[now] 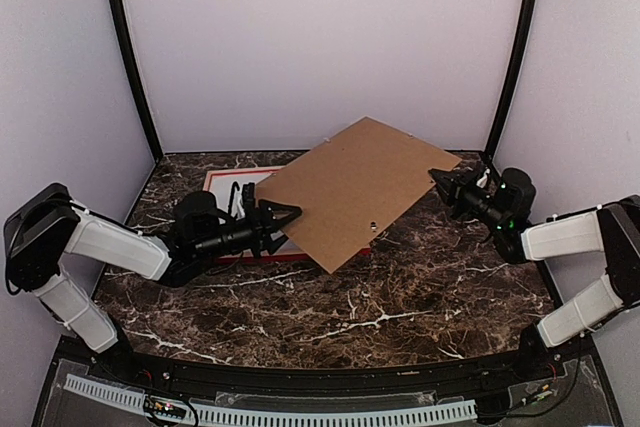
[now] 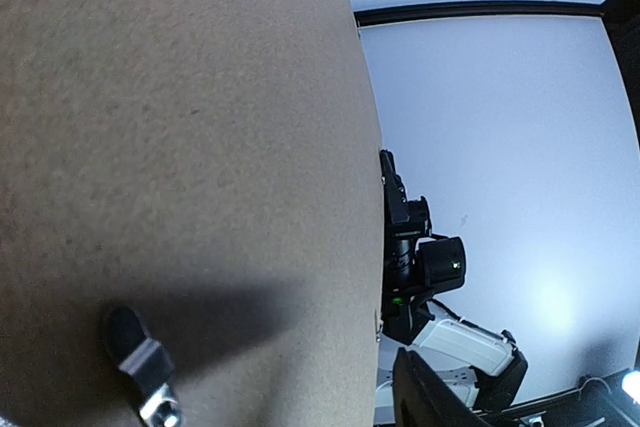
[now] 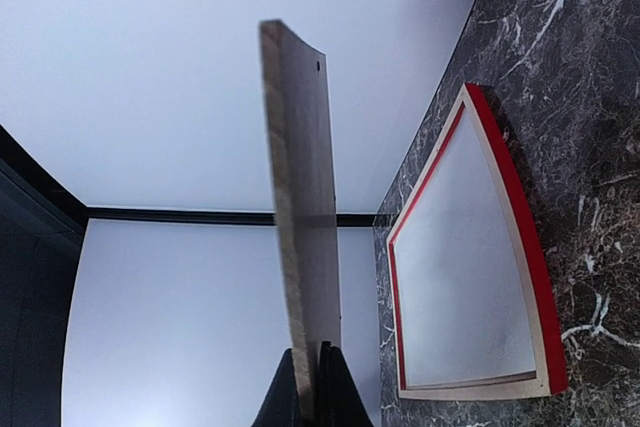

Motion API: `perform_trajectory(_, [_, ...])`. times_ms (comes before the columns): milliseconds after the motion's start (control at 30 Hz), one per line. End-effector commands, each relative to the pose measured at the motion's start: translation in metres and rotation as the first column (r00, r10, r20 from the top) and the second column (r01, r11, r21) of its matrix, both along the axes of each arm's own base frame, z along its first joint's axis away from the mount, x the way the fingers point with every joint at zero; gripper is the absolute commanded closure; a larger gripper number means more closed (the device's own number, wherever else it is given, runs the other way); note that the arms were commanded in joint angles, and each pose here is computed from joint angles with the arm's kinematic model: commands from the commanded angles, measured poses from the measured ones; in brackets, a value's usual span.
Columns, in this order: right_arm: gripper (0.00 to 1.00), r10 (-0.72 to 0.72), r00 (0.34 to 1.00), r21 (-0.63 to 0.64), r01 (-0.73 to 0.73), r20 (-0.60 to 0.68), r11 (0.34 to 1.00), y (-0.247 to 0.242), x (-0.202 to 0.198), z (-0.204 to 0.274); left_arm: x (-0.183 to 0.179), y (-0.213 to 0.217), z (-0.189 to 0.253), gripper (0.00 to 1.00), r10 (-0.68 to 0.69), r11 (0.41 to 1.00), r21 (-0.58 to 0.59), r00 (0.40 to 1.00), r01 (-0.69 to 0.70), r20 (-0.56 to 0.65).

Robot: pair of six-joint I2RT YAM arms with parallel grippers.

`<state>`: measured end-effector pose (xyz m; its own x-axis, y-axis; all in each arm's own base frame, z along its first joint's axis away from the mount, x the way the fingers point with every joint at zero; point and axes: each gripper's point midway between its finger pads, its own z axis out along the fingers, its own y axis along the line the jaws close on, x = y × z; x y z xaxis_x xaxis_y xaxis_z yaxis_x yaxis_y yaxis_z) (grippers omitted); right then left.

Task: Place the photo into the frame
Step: Pass from the right arm to the left

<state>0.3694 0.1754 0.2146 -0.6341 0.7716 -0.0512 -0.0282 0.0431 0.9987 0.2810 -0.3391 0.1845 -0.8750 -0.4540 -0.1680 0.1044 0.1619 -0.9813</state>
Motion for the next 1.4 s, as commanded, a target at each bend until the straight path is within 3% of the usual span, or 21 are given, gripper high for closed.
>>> perform_trajectory(0, [1.0,-0.034,0.992,0.062,0.026,0.125,0.998,-0.001,-0.002,0.034,0.003,-0.004,0.026,0.58,0.008,0.997,-0.075,0.998,-0.003,0.068])
perform_trajectory(167, [1.0,-0.026,0.991,0.052,0.02,0.129,0.998,0.003,-0.005,0.032,0.005,-0.006,0.025,0.89,0.008,0.996,-0.091,0.997,-0.001,0.075])
perform_trajectory(267, [0.98,-0.015,0.992,0.038,0.01,0.127,0.999,0.005,-0.007,0.029,0.006,-0.004,0.025,0.99,0.008,0.995,-0.095,0.997,0.0,0.078])
perform_trajectory(567, [0.37,0.033,0.997,-0.102,-0.025,0.076,0.994,0.006,-0.018,0.007,0.014,0.017,0.043,1.0,-0.065,0.998,0.006,0.989,0.064,0.134])
perform_trajectory(667, [0.27,0.041,0.998,-0.185,-0.031,0.048,0.982,0.0,-0.021,-0.003,0.013,0.031,0.057,1.0,-0.113,0.993,0.045,0.979,0.107,0.169])
perform_trajectory(900, [0.2,0.04,0.999,-0.461,-0.051,-0.034,0.886,-0.022,-0.024,-0.032,0.024,0.075,0.077,1.0,-0.191,0.978,0.124,0.957,0.167,0.217])
perform_trajectory(1033, [0.19,0.083,0.996,-0.575,-0.077,-0.015,0.814,-0.024,-0.021,-0.037,0.022,0.088,0.088,1.0,-0.265,0.963,0.122,0.935,0.242,0.236])
perform_trajectory(1267, [0.18,0.289,0.957,-0.593,-0.246,-0.023,0.767,0.007,-0.008,-0.048,0.022,0.106,0.1,1.0,-0.374,0.926,0.17,0.883,0.338,0.282])
perform_trajectory(1367, [0.18,0.338,0.94,-0.582,-0.298,-0.043,0.757,0.016,-0.001,-0.06,0.024,0.117,0.092,1.0,-0.405,0.91,0.186,0.886,0.369,0.227])
